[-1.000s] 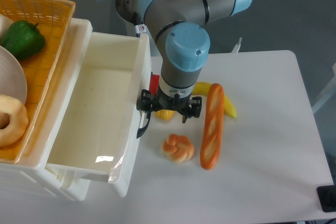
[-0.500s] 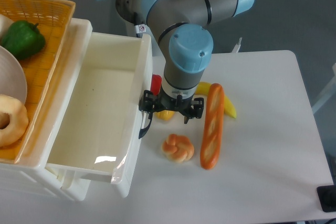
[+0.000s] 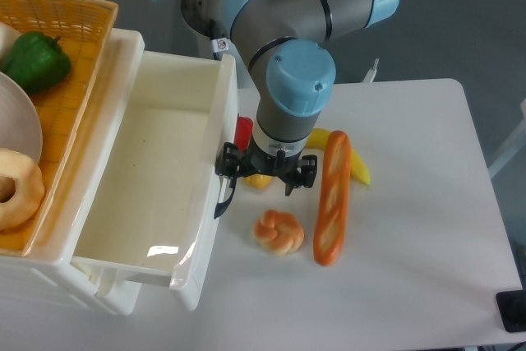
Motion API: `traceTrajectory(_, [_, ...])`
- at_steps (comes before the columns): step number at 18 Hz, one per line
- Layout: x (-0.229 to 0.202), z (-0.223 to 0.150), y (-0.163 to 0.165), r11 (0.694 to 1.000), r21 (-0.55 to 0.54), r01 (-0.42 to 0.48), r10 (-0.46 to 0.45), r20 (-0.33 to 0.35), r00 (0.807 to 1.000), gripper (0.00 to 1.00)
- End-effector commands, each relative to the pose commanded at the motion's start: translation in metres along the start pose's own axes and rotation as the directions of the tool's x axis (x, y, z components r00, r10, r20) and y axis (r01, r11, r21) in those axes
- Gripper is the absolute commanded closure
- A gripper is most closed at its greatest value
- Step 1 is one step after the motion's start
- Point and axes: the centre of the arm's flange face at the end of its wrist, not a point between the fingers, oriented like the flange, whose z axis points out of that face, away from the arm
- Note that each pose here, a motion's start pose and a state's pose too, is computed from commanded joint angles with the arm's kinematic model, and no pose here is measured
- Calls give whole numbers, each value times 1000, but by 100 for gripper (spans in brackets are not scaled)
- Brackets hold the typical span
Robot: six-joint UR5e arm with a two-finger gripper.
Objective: Slide open the top white drawer
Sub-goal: 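Hold the drawer handle steady at full extension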
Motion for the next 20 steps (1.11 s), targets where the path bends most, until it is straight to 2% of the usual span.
traceTrajectory(2, [-3, 2, 2, 1000, 3, 9, -9, -22, 1000, 0])
traceTrajectory(14, [-4, 6, 6, 1000, -7, 22, -22, -50, 998, 0])
traceTrajectory(18, [-14, 2, 11, 999, 8, 51, -50, -94, 994, 0])
traceTrajectory(20, [-15, 0, 12, 999, 10, 52, -51, -93, 994, 0])
